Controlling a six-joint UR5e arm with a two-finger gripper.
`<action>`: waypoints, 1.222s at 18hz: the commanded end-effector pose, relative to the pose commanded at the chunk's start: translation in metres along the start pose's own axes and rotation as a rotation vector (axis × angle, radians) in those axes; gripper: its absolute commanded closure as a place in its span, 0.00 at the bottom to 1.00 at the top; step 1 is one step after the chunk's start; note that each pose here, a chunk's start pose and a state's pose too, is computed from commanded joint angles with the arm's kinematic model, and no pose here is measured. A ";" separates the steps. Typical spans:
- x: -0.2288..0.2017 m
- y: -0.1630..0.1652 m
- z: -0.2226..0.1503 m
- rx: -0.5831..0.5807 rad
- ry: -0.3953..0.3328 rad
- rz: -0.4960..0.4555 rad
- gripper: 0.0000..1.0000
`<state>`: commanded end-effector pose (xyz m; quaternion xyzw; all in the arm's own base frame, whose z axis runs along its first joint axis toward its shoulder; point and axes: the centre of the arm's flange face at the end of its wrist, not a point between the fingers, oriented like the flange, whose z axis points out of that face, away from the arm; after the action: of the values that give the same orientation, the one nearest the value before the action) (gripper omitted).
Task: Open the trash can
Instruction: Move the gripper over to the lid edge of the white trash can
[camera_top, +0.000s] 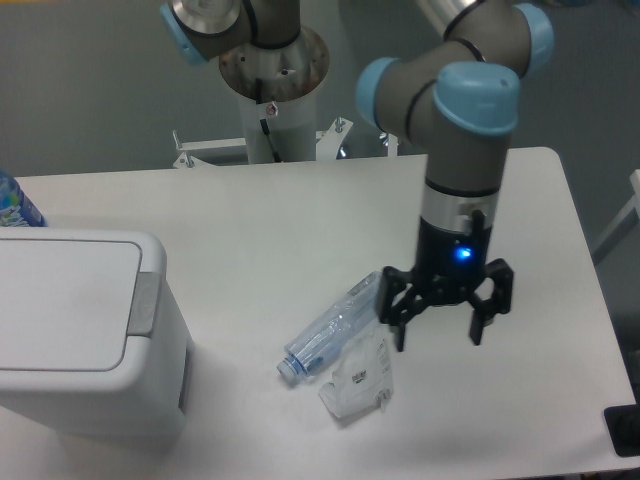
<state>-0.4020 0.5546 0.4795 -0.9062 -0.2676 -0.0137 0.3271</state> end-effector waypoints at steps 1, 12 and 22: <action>0.014 -0.001 -0.002 0.004 0.012 0.010 0.00; 0.127 0.032 -0.008 -0.041 0.100 0.087 0.00; 0.162 0.066 0.001 -0.097 0.120 0.125 0.00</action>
<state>-0.2312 0.5903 0.4725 -0.9335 -0.1895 -0.0606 0.2984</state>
